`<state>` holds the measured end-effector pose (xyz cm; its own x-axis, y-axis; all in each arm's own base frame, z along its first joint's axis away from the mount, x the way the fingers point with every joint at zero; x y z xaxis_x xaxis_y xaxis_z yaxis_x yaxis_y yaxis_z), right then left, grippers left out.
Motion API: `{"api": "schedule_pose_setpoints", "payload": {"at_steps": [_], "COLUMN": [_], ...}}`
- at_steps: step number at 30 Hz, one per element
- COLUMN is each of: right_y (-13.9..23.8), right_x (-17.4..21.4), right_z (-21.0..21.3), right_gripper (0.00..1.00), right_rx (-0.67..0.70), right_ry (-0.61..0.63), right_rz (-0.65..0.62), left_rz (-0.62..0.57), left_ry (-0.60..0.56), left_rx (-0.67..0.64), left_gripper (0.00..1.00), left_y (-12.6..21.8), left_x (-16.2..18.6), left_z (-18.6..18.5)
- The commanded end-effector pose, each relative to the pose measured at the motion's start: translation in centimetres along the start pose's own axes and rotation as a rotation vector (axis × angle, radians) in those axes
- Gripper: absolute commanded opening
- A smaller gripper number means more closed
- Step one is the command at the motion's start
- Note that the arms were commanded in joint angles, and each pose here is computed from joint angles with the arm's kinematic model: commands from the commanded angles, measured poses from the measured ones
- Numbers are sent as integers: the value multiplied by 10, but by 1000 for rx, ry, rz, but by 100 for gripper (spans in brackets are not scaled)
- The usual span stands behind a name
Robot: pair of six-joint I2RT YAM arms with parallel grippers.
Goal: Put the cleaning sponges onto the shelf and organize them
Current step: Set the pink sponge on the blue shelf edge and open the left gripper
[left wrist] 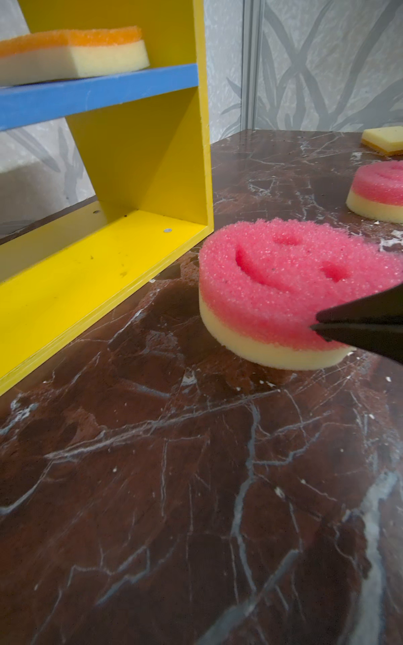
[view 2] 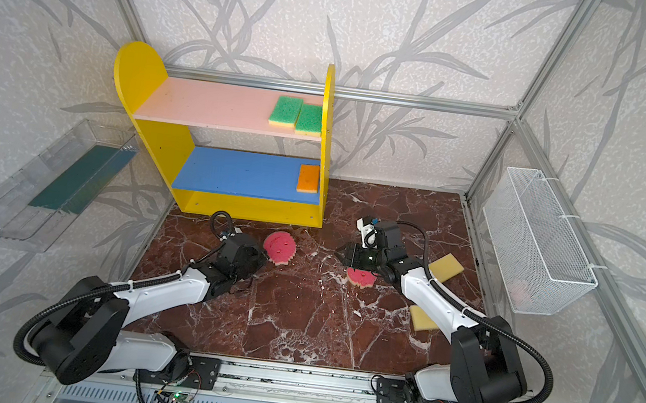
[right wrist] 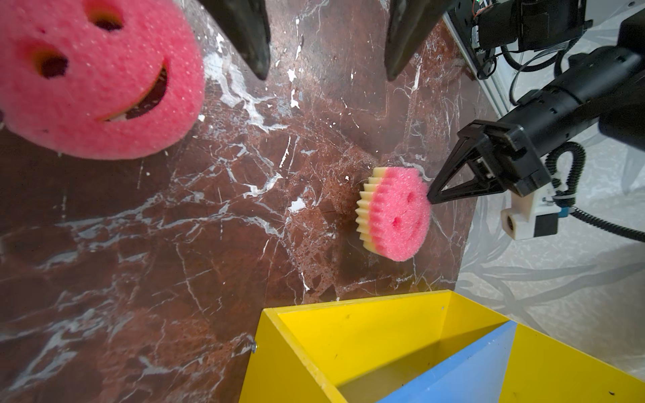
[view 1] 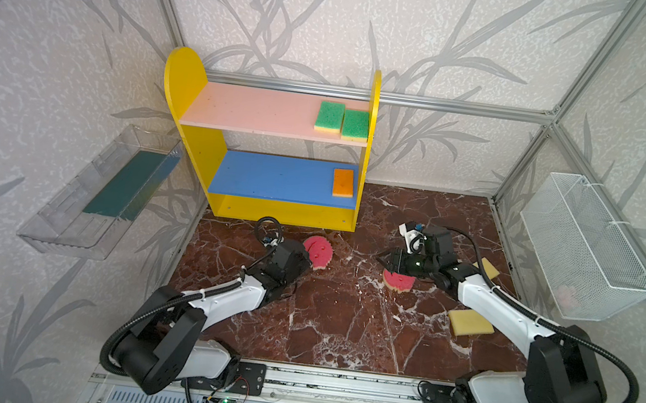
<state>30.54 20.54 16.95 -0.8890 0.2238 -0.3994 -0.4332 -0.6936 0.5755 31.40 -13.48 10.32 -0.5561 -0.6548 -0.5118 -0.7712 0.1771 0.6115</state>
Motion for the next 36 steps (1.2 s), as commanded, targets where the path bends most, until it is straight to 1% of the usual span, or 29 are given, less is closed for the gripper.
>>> {"api": "schedule_pose_setpoints", "payload": {"at_steps": [1, 6, 13, 19, 25, 33, 36], "right_y": [10, 19, 23, 19, 13, 15, 17], "right_x": [0, -2, -4, -3, 1, 1, 2], "right_z": [2, 9, 9, 6, 2, 3, 2], "right_gripper": [52, 52, 52, 52, 53, 77, 82], "right_rx": [-18, -42, -66, -89, -93, -100, -95], "right_ry": [-22, -17, -27, -29, -33, -18, -14], "right_rz": [-15, -17, -27, -43, -23, -31, -38], "left_rz": [-104, -151, -156, -162, -186, -175, -173], "left_ry": [67, 97, 132, 148, 150, 141, 137], "left_rx": [52, 79, 93, 124, 131, 133, 128], "left_gripper": [0, 0, 0, 0, 0, 0, 0], "left_y": [-6, -19, -48, -77, -93, -117, -124], "left_x": [-27, -43, -49, -53, -66, -72, -74], "left_z": [-20, -31, -44, -58, -70, -86, -88]}}
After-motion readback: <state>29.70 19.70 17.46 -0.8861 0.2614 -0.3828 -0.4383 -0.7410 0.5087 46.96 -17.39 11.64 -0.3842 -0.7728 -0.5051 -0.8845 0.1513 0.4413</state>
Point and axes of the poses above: each gripper's point midway between its finger pads, its own y axis back along the fingers, its own z axis along the line the jaws close on, x = y × z, the point moved 3 cm from there along y, back along the fingers, and after that the axes turned 9 degrees about -y, right-handed, at the moved point
